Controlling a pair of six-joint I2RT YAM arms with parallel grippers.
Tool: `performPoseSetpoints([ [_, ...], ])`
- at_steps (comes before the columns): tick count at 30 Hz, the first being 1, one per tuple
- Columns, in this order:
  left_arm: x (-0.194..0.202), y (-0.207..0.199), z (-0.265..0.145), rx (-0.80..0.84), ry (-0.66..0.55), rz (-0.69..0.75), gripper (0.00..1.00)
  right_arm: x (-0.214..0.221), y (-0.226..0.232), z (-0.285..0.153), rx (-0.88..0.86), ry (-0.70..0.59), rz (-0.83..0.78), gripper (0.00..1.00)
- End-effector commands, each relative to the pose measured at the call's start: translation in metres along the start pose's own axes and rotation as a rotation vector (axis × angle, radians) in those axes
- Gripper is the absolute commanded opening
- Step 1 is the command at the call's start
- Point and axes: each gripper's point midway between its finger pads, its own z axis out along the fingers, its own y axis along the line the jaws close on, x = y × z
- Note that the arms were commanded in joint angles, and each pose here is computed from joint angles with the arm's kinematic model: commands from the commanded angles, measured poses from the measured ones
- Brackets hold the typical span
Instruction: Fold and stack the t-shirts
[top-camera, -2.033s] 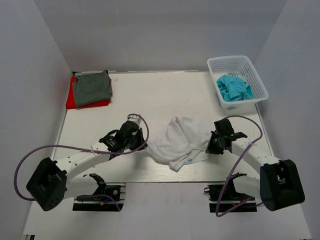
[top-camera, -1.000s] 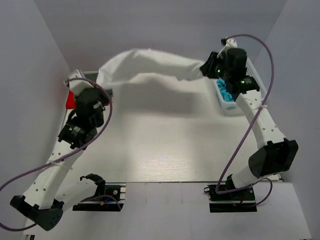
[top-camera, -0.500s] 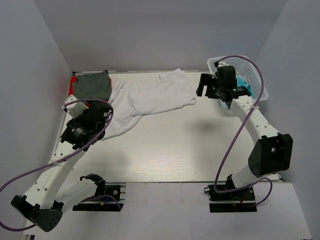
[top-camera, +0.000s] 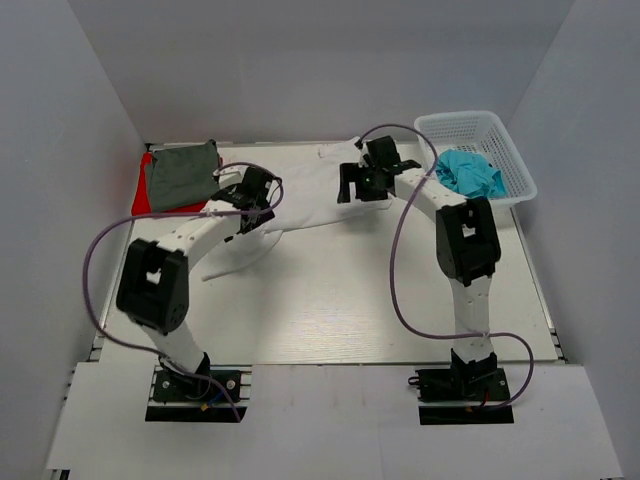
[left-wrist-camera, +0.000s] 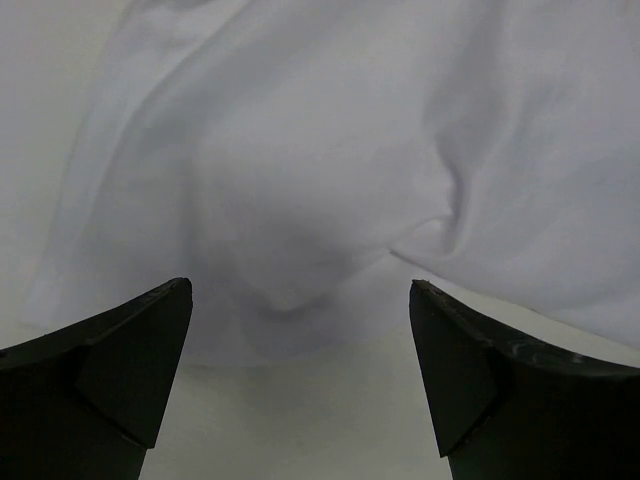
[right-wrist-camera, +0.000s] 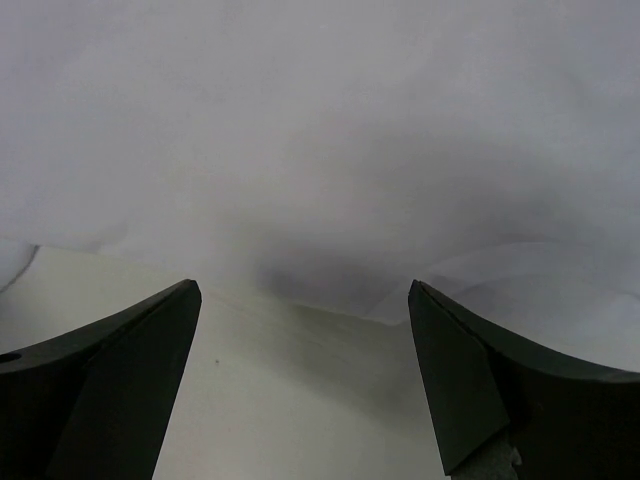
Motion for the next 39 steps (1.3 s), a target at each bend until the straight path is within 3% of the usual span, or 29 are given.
performPoseSetpoints([
  [1,0.004,-0.029,0.014,0.071,0.071,0.028,1.0,-0.006,0.01,0.008,-0.033,-0.005,0.038,0.9],
  [7,0.065,-0.02,0.038,0.094,0.228,0.08,1.0,0.042,-0.004,0.009,0.003,0.021,0.099,0.9],
  [13,0.116,0.006,0.036,0.073,0.359,0.121,1.0,0.124,-0.02,-0.012,0.073,0.121,0.17,0.9],
  [14,0.134,0.014,0.028,0.08,0.414,0.14,1.0,0.148,-0.026,-0.018,0.099,0.17,0.192,0.9],
  [17,0.176,0.035,0.007,0.106,0.555,0.154,0.95,0.164,-0.032,-0.051,0.162,0.154,0.198,0.9],
  [18,0.191,0.045,-0.008,0.145,0.603,0.144,0.93,0.195,-0.033,-0.064,0.167,0.196,0.205,0.9],
  [20,0.196,0.047,-0.025,0.21,0.619,0.134,0.93,0.196,-0.025,-0.08,0.14,0.156,0.187,0.9],
  [21,0.195,0.044,-0.035,0.255,0.616,0.144,1.0,0.21,-0.023,-0.086,0.136,0.174,0.184,0.9],
  [26,0.132,0.004,-0.094,0.541,0.441,0.184,1.0,0.136,0.02,-0.11,0.001,-0.044,0.075,0.9],
  [27,0.102,-0.004,-0.105,0.571,0.335,0.165,1.0,0.125,0.023,-0.112,-0.007,-0.071,0.062,0.9],
  [29,0.077,-0.005,-0.107,0.555,0.234,0.139,1.0,0.092,0.034,-0.108,-0.026,-0.145,0.037,0.9],
  [30,0.057,-0.002,-0.101,0.505,0.163,0.113,1.0,0.091,0.034,-0.099,-0.02,-0.129,0.028,0.9],
  [31,0.049,0.0,-0.097,0.476,0.137,0.102,1.0,0.059,0.045,-0.101,-0.038,-0.183,0.015,0.9],
  [32,0.042,-0.001,-0.092,0.457,0.109,0.095,1.0,0.068,0.038,-0.076,-0.019,-0.131,0.012,0.9],
  [33,0.031,-0.002,-0.08,0.397,0.067,0.09,1.0,0.037,0.047,-0.077,-0.036,-0.188,0.0,0.9],
  [35,0.022,-0.012,-0.07,0.365,0.047,0.09,1.0,0.049,0.038,-0.041,-0.012,-0.113,0.012,0.9],
  [39,0.03,-0.034,-0.03,0.319,0.107,0.109,1.0,0.018,0.044,-0.009,-0.033,-0.159,-0.009,0.9],
])
